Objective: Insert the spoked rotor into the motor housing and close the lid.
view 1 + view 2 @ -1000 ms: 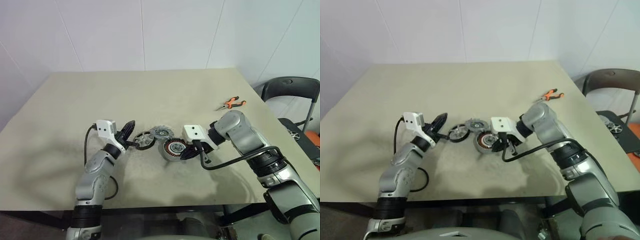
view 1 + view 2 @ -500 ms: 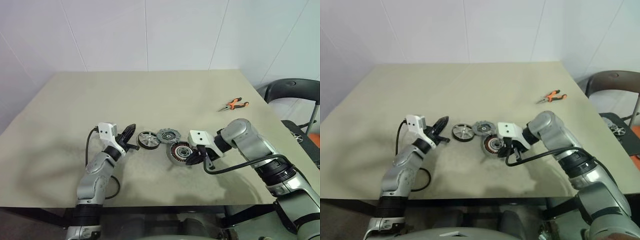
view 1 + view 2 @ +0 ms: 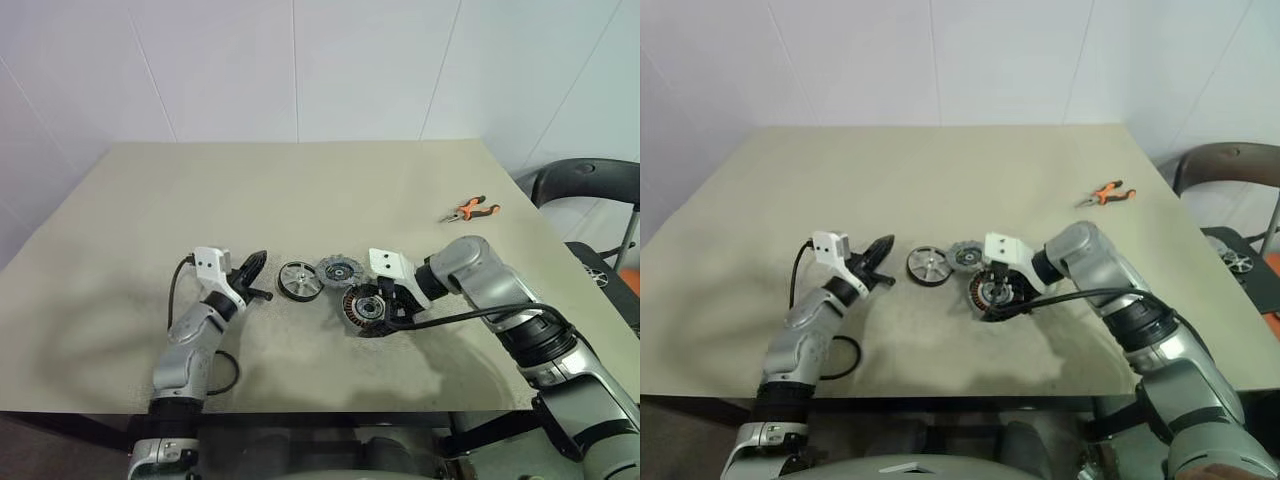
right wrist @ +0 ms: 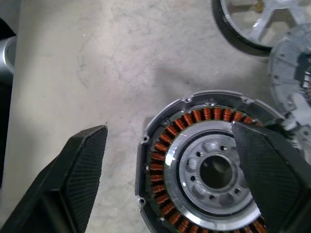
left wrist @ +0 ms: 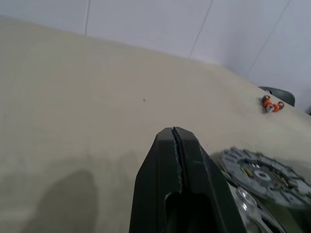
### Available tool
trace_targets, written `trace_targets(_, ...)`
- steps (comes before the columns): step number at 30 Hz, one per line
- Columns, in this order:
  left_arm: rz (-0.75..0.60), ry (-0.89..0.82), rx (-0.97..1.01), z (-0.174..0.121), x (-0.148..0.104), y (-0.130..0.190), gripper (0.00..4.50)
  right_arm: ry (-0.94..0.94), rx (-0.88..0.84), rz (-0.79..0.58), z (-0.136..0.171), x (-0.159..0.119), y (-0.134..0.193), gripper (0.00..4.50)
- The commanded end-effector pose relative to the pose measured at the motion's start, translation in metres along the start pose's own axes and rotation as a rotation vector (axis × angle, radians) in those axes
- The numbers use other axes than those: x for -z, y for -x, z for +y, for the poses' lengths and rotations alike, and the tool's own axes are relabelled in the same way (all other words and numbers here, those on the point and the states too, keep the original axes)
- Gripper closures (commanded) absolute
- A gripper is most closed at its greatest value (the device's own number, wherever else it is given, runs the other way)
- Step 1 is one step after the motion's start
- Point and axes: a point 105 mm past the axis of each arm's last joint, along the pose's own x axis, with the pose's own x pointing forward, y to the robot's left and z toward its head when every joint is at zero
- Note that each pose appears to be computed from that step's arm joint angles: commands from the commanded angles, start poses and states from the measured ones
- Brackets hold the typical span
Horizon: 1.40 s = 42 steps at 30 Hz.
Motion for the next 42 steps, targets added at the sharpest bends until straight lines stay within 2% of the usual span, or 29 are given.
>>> trace_targets(1,-0.048,-0.022,0.012,-0.001,-0.012,-0.002,4.50,-0.008,-0.057,-0.062,0.007,-0.020,0.018,0.45)
trace_targets(5,-0.053,-0.018,0.009,-0.004,-0.009,0.001,4.50,0.020,-0.011,-0.190,0.002,-0.045,0.043,0.45)
trace_targets(7,-0.056,-0.017,0.005,-0.002,-0.009,0.002,4.50,0.117,0.195,-0.216,-0.019,-0.045,0.053,0.45)
trace_targets(9,-0.060,-0.017,-0.001,0.001,-0.010,0.002,4.50,0.130,0.346,-0.265,-0.034,-0.044,0.062,0.45)
trace_targets(14,-0.066,-0.022,-0.006,0.006,-0.013,0.003,4.50,-0.041,0.735,-0.334,-0.067,-0.007,0.083,0.45)
trace_targets(18,-0.060,-0.032,0.012,0.001,-0.012,0.001,4.50,-0.260,0.941,-0.342,-0.065,0.045,0.084,0.45)
trace_targets(21,-0.052,-0.036,0.035,-0.004,-0.011,-0.003,4.50,-0.349,0.991,-0.355,-0.053,0.060,0.075,0.45)
trace_targets(29,-0.041,-0.046,0.077,-0.010,-0.015,-0.014,4.50,-0.447,1.018,-0.374,-0.035,0.069,0.056,0.45)
trace_targets(38,-0.040,-0.050,0.082,-0.013,-0.017,-0.016,4.50,-0.593,1.130,-0.331,-0.048,0.103,0.058,0.45)
trace_targets(42,-0.036,-0.050,0.078,-0.012,-0.017,-0.016,4.50,-0.588,1.122,-0.325,-0.053,0.101,0.050,0.45)
